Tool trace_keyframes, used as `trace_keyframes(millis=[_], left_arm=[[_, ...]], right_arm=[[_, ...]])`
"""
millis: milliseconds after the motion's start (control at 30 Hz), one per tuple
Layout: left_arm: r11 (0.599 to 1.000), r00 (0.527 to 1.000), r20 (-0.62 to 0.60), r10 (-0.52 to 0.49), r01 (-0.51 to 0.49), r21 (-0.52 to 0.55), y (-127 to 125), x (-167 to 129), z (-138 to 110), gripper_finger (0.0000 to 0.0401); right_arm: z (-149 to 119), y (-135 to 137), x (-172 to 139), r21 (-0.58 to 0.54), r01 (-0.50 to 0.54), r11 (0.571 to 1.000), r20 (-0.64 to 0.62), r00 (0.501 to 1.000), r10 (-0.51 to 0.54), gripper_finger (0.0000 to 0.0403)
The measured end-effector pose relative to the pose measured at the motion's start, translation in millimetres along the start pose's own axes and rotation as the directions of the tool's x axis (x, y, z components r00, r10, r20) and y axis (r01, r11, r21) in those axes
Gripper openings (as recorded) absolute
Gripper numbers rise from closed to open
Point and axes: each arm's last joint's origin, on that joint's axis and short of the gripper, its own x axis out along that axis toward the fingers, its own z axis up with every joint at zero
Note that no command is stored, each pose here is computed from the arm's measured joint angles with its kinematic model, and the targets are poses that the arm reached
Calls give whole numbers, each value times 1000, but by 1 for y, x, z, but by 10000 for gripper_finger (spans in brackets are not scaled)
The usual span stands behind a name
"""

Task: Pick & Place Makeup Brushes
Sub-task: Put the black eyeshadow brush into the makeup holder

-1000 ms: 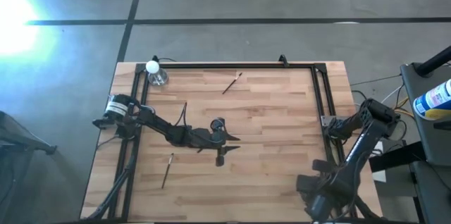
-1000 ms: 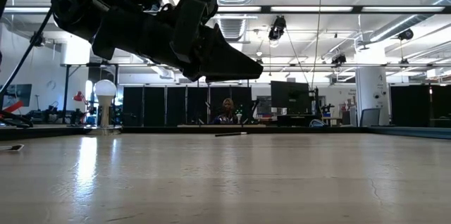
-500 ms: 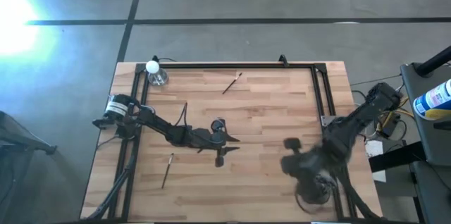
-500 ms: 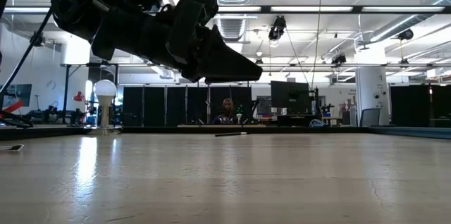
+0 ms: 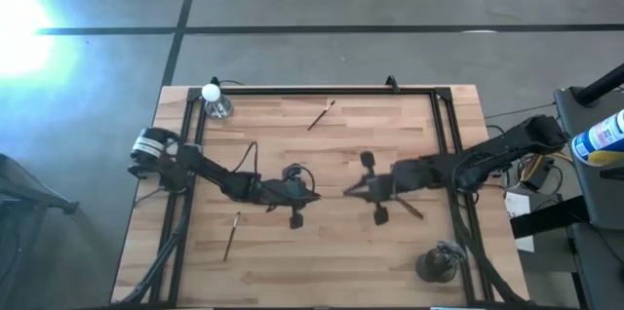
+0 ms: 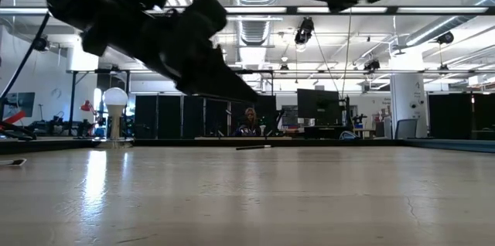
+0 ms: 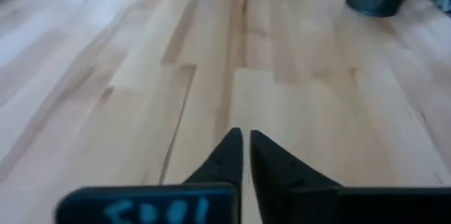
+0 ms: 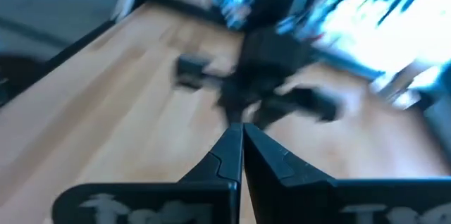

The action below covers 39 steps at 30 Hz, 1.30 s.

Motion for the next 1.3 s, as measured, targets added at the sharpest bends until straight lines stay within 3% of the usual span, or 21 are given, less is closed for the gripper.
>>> trace_keyframes(millis=[233, 467, 533, 700, 933, 1000, 1300], left_arm=[[983, 983, -119, 143, -154, -96, 10, -45, -5, 2], [930, 896, -374, 239, -322, -177, 13, -98, -12, 1], [906, 857, -450, 252, -372, -201, 12, -112, -16, 1], [791, 740, -630, 237, -523, -318, 1, -138, -28, 15], [645, 604, -779, 168, -665, -377, -22, -148, -45, 86], [620, 574, -806, 147, -688, -376, -27, -147, -50, 104], [617, 566, -805, 177, -701, -357, -36, -136, -56, 130]], right_arm=[[-22, -42, 5, 65, 203, 977, 187, 959, -212, 8], [-30, -73, 4, 121, 335, 934, 272, 894, -356, 8], [-30, -78, 4, 129, 354, 926, 285, 882, -376, 8], [-26, -82, 7, 133, 362, 923, 296, 874, -385, 8], [-25, -82, 8, 131, 357, 925, 296, 876, -381, 8], [-25, -82, 8, 131, 357, 925, 296, 877, -380, 8], [-25, -82, 8, 131, 357, 925, 295, 877, -380, 8]])
